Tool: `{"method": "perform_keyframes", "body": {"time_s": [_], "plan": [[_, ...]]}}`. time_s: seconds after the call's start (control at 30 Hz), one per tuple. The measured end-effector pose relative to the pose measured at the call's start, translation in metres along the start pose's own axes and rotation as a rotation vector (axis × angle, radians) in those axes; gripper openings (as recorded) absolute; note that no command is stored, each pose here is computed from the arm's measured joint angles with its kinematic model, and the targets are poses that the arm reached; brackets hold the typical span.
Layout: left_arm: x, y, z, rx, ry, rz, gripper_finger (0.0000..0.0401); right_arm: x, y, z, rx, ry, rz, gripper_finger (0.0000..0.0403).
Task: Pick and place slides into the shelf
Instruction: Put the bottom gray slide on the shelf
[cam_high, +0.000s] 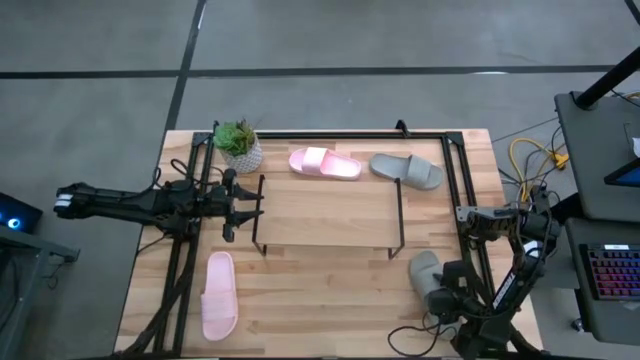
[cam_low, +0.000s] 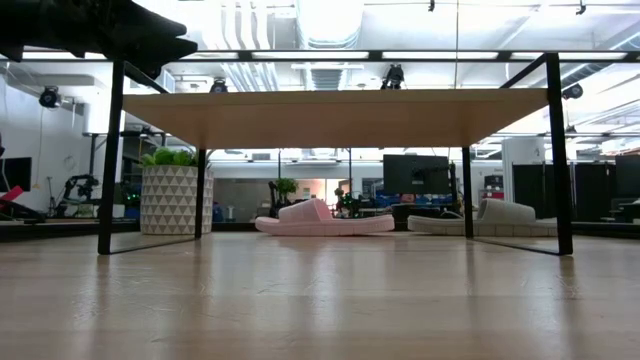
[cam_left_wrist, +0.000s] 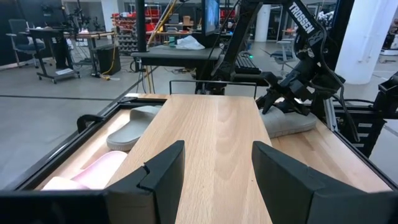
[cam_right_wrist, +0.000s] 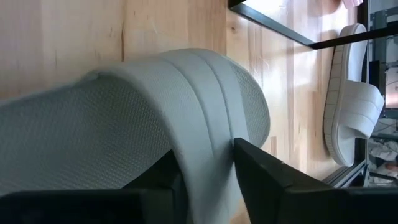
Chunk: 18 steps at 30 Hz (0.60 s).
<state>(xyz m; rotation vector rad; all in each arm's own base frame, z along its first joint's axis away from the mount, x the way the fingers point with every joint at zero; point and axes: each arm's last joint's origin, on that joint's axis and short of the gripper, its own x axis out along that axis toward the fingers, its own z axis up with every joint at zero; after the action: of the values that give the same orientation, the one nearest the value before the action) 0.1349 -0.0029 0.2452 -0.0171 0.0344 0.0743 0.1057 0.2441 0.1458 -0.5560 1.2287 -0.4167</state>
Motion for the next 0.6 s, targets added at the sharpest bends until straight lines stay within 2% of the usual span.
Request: {"method": "perform_keyframes", "body": {"time_s": [0.3, 0.6], "plan": [[0.0, 0.0, 0.0, 0.0, 0.0, 0.0, 0.0173, -0.004, 0.0, 0.002, 0.001, -0.001, 0.012, 0.0016], [0.0, 0.0, 0.0, 0.0, 0.0, 0.0, 0.0173, -0.013, 0.0, 0.007, 0.008, -0.002, 0.027, 0.0014]]}}
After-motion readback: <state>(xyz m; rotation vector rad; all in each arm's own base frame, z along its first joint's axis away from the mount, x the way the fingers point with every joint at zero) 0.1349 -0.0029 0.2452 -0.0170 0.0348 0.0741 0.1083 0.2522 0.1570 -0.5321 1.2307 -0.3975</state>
